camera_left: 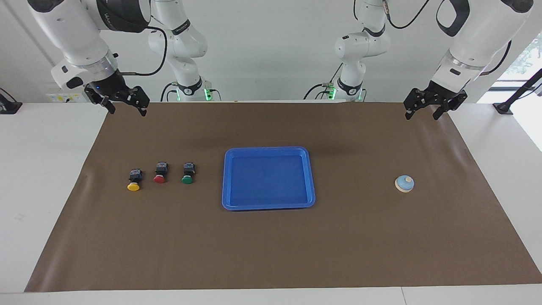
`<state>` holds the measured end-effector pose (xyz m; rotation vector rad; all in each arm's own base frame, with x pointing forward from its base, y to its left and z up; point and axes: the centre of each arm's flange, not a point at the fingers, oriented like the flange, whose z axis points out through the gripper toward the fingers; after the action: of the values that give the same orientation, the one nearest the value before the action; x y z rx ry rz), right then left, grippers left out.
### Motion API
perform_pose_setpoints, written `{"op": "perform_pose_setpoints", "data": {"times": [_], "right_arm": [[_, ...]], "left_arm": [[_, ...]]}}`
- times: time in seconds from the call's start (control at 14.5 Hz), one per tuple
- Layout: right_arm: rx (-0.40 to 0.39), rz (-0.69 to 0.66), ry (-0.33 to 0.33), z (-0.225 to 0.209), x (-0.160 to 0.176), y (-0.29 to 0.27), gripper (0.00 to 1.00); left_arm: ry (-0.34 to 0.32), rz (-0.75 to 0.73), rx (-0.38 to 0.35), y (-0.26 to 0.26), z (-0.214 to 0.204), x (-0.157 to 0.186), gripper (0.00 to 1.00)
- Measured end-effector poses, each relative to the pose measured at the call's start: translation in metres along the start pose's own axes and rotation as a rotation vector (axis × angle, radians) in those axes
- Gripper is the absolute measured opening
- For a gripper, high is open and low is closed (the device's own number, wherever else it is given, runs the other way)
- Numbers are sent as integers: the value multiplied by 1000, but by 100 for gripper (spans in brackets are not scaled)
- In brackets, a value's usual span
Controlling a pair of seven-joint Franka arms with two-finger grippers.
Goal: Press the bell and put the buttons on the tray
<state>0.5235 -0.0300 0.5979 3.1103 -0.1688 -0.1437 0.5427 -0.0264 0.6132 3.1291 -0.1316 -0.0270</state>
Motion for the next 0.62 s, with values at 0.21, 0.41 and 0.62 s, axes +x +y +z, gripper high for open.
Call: {"op": "perform_pose_setpoints", "data": {"times": [0.21,0.41,0.62], "right_arm": [[0,0,0,0,0,0,100],[0,0,0,0,0,0,100],[0,0,0,0,0,0,100]], "left_arm": [[-4,-21,9,-13,6,4,37],[-15,-31,4,-24,34,23,1],[-18,-63,-10,-49,78,51,1]]}}
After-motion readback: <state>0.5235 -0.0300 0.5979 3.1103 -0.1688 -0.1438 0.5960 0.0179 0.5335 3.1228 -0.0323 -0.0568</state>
